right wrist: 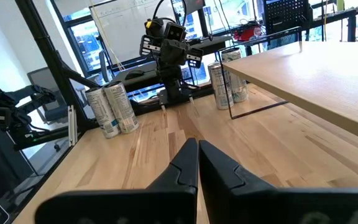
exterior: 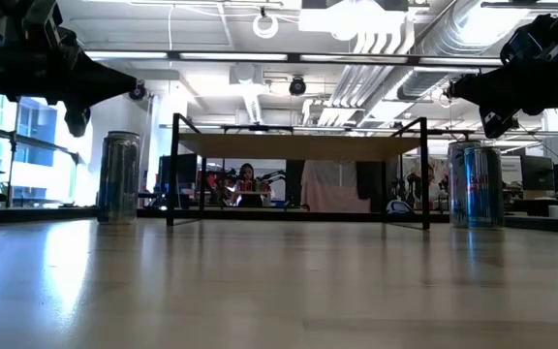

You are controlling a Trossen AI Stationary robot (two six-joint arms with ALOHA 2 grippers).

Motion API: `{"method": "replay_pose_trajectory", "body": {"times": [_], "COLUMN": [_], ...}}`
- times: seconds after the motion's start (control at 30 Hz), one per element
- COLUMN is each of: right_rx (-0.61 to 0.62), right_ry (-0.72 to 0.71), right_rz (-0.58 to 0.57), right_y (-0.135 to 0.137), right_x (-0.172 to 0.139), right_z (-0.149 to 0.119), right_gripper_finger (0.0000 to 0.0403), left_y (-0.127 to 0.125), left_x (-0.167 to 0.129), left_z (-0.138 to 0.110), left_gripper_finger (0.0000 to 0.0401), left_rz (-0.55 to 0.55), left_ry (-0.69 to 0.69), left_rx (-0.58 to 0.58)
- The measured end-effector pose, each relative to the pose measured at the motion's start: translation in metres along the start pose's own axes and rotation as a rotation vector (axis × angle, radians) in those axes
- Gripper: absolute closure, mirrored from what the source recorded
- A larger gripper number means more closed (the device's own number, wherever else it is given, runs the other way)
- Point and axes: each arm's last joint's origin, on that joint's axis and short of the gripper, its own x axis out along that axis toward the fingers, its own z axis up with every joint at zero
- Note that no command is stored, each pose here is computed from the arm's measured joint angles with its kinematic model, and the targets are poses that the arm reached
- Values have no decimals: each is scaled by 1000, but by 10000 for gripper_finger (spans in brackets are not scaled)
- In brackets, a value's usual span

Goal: Place canned beverage on shelf

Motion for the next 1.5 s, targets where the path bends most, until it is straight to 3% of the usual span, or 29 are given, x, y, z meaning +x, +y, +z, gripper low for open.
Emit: {"method": "replay_pose_trajectory", "body": {"times": [0.23, 0.6, 0.73, 0.83, 0.97, 1.23, 1.4, 1.5], "right_rx": [0, 0, 0, 0, 0, 0, 0, 0], "right_ry": [0, 0, 0, 0, 0, 0, 0, 0], "right_rz": [0, 0, 0, 0, 0, 0, 0, 0], "right_y": [0, 0, 0, 0, 0, 0, 0, 0], "right_x": [0, 0, 0, 0, 0, 0, 0, 0], "right_z": [0, 0, 0, 0, 0, 0, 0, 0], "right_gripper_finger": [402, 402, 402, 402, 402, 402, 402, 402], "left_y": [2, 1, -8, -20, -48, -122, -155, -166], "left_x": [0, 0, -2, -2, 5, 37, 48, 51], "left_z": [2, 7, 27, 49, 86, 177, 224, 236], "left_gripper_finger": [398, 398, 388, 359, 296, 173, 125, 115], "left_rz": [73, 97, 12, -21, -48, -216, -259, -237], "left_ry": [-49, -128, -297, -310, -197, 163, 407, 546], "left_rx": [-7, -194, -328, -323, -210, 220, 405, 447]}}
